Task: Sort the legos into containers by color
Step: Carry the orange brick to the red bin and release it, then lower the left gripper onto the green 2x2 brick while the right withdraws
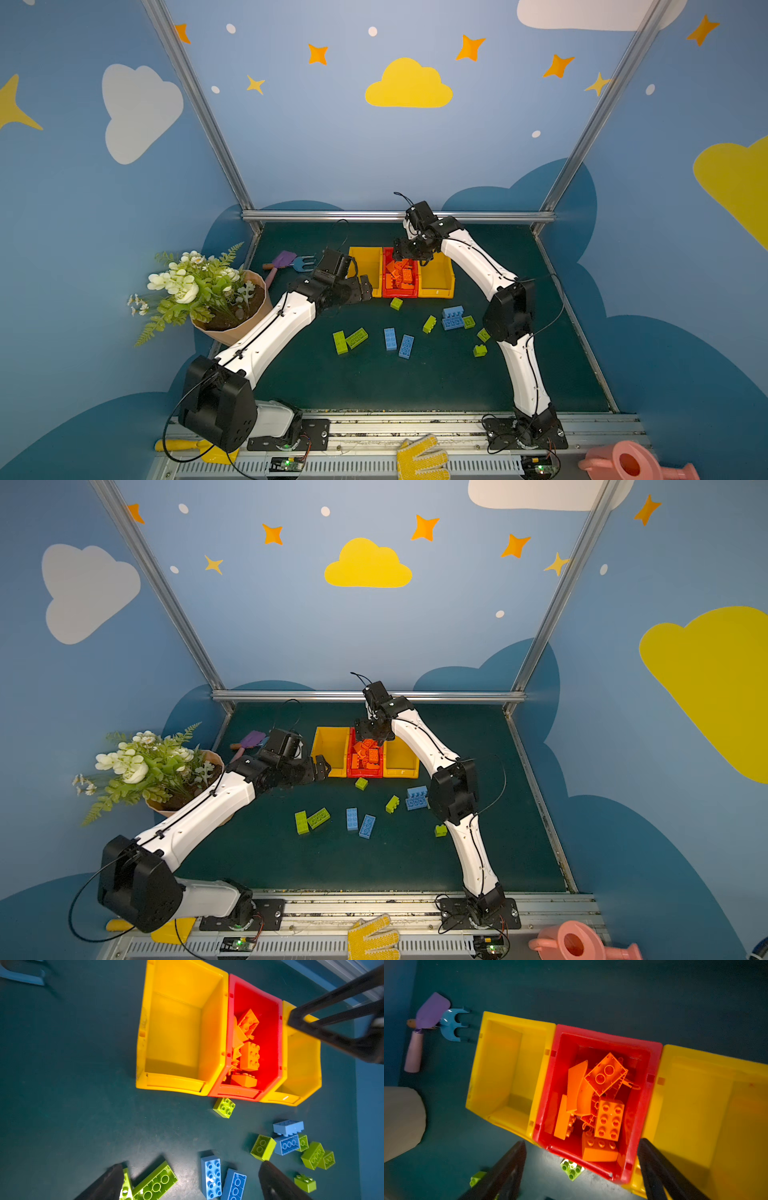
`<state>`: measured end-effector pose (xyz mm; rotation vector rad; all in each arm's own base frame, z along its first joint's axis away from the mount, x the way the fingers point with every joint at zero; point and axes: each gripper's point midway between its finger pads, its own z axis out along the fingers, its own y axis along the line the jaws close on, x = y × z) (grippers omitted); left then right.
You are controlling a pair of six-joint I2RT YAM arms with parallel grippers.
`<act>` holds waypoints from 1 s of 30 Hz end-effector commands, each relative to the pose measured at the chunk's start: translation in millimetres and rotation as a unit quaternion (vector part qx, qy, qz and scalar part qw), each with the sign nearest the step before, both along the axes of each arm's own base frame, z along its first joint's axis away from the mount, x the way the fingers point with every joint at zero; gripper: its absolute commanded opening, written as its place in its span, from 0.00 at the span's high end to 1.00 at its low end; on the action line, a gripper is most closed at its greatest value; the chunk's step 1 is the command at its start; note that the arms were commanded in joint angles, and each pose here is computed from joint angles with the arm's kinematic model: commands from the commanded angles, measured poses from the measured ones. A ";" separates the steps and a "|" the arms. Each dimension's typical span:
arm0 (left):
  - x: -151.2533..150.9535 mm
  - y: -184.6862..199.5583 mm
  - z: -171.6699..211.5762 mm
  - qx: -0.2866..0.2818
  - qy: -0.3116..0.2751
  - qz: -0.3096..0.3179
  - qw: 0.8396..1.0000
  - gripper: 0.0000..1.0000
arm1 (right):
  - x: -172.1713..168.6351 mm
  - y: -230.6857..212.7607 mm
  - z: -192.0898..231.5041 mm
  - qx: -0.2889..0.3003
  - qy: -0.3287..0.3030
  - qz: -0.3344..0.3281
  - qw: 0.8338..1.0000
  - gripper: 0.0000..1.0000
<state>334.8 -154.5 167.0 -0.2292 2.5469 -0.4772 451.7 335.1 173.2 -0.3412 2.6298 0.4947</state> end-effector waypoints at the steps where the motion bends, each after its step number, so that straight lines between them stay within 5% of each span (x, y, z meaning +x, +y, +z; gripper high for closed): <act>1: -6.9 -8.6 -5.5 -0.023 0.004 -0.018 1.000 0.00 | -35.9 -20.1 61.2 0.004 -0.027 0.004 1.000 0.17; 7: -22.9 -25.9 -19.2 -0.041 0.021 -0.049 0.998 0.00 | -100.6 -70.9 52.9 -0.008 -0.016 -0.043 0.999 0.07; 16: -37.9 -56.5 -35.7 0.003 0.023 -0.100 0.995 0.00 | -185.1 -149.0 16.0 -0.007 0.017 -0.126 0.992 0.07; 30: 15.2 -98.2 -85.1 0.107 -0.043 -0.133 0.984 0.05 | -226.9 -216.2 43.7 -0.004 0.014 -0.155 0.988 0.07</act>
